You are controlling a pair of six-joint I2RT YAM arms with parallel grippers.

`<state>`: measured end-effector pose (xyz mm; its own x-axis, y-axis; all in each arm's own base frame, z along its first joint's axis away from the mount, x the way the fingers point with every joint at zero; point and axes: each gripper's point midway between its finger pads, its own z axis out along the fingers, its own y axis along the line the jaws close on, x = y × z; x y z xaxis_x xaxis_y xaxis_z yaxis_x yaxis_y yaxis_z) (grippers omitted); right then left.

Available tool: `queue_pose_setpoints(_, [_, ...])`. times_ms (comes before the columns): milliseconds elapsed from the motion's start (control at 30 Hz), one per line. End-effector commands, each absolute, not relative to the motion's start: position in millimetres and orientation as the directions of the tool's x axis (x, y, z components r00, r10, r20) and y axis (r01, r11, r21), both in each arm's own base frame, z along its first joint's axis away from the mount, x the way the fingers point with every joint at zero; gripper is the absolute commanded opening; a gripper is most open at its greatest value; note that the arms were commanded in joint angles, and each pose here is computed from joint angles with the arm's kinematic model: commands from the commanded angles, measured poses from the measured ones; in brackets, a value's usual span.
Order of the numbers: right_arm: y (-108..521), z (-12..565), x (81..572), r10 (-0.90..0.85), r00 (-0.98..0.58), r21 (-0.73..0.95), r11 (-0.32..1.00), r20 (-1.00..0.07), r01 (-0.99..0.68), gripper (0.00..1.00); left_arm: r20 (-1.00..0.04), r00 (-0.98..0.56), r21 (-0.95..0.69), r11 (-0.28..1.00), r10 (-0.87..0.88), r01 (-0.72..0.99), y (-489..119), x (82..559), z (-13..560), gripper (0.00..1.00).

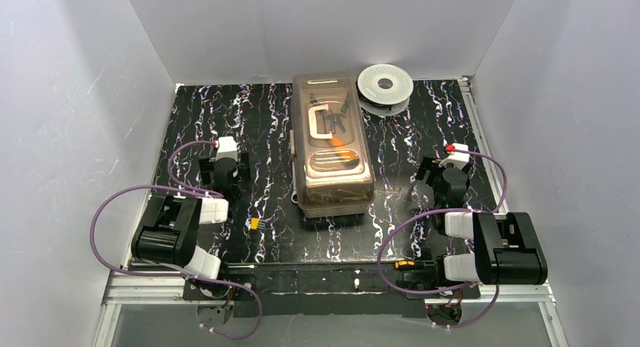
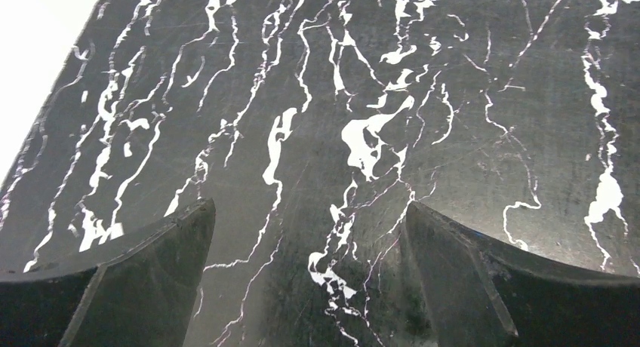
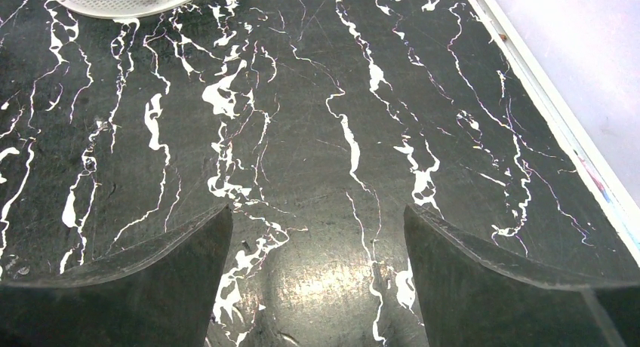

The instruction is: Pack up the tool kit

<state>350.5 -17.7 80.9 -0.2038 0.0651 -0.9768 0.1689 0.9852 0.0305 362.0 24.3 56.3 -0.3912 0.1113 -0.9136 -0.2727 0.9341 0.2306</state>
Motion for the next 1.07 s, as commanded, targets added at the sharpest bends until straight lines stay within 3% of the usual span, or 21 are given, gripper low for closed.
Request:
queue_pose_setpoints(0, [-21.4,108.9,363.6,0.069,-0.115,0.047,0.982,-0.991,0.185,0.91,-0.925,-0.376,0.111,0.985,0.054,-0.132,4.5,374.5,62.0,0.98])
queue_pose_setpoints(167, [-21.8,107.8,363.2,0.069,-0.118,0.046,0.981,-0.991,0.186,0.92,-0.947,-0.32,0.051,0.998,0.036,-0.039,-4.3,365.1,58.0,0.97])
queue_pose_setpoints(233, [-21.3,109.0,363.6,0.069,-0.115,0.047,0.982,-0.991,0.184,0.92,-0.961,-0.273,0.045,0.999,0.037,-0.022,-3.7,369.6,59.7,0.92])
queue_pose_setpoints(300, [-21.7,108.2,363.3,0.069,-0.117,0.047,0.982,-0.991,0.185,0.92,-0.947,-0.32,0.032,0.999,0.025,-0.019,-4.6,366.2,53.2,0.91])
queue_pose_setpoints(433, [-22.2,108.6,363.5,0.07,-0.116,0.047,0.981,-0.991,0.187,0.93,-0.953,-0.303,0.036,0.999,0.024,-0.035,-1.7,367.4,55.5,0.98])
queue_pose_setpoints(1033, [-21.8,108.6,363.5,0.07,-0.116,0.047,0.982,-0.991,0.186,0.94,-0.95,-0.311,0.036,0.999,0.023,-0.036,-1.5,367.1,54.7,0.98])
